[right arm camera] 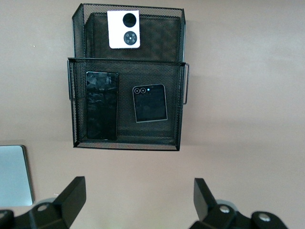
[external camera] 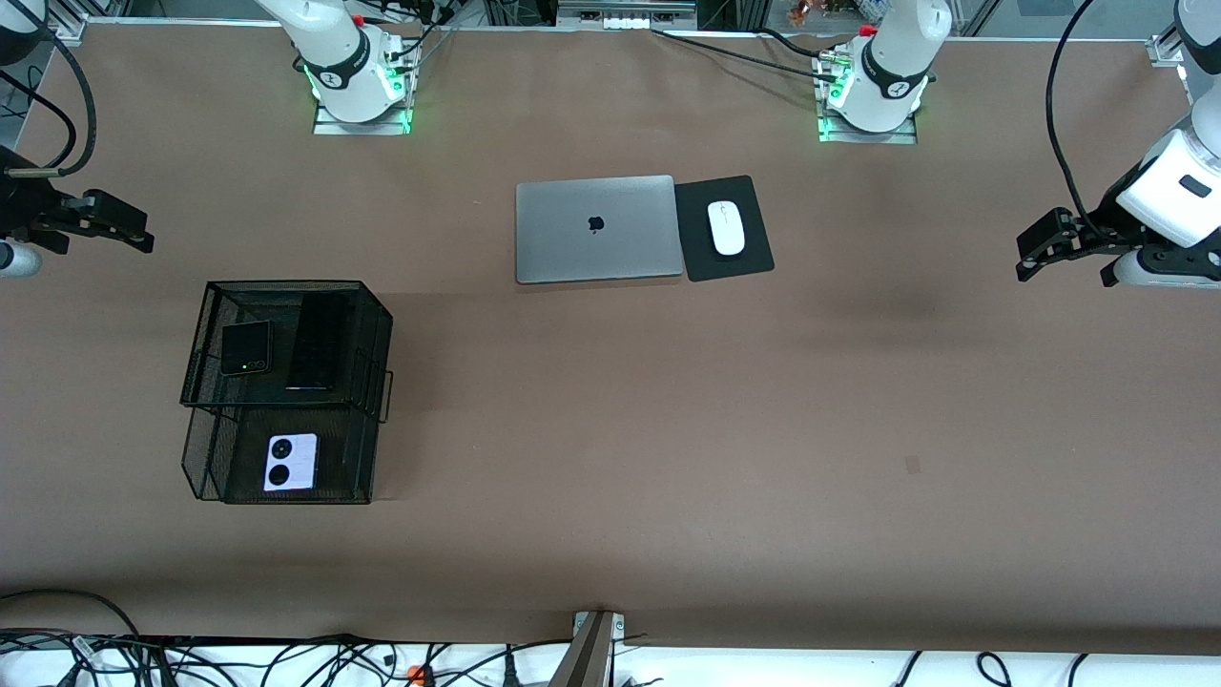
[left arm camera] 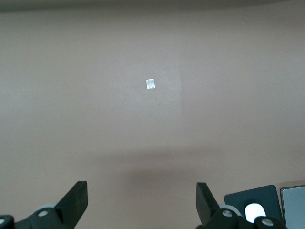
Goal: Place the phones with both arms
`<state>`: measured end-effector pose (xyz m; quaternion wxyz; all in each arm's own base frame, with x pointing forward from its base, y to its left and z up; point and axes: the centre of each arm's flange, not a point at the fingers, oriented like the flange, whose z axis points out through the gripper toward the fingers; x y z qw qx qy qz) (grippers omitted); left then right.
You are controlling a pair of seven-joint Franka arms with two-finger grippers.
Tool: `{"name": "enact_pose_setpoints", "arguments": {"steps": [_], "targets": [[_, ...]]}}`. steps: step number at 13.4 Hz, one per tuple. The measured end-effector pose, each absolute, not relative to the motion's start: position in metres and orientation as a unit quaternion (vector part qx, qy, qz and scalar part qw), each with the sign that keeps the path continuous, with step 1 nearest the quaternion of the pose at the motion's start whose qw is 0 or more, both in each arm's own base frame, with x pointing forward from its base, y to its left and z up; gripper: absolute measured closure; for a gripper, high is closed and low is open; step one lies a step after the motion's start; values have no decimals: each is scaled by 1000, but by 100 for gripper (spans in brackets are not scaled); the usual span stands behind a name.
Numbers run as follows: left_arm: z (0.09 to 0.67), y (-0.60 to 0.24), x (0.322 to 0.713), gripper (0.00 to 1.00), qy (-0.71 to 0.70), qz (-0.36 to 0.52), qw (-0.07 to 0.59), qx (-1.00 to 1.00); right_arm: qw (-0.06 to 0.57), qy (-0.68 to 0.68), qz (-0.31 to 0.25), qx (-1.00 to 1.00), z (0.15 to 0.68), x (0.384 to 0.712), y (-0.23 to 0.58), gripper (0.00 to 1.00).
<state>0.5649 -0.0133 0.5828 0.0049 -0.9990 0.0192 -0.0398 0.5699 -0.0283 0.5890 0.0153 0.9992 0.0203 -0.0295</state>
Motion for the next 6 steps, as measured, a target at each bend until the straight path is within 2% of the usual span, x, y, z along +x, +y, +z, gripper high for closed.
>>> {"name": "enact_pose_setpoints", "arguments": {"steps": [6], "targets": [[583,-13,565,0,19,-40,5,-999,15,19,-33,999,588,569,-28,0]]}}
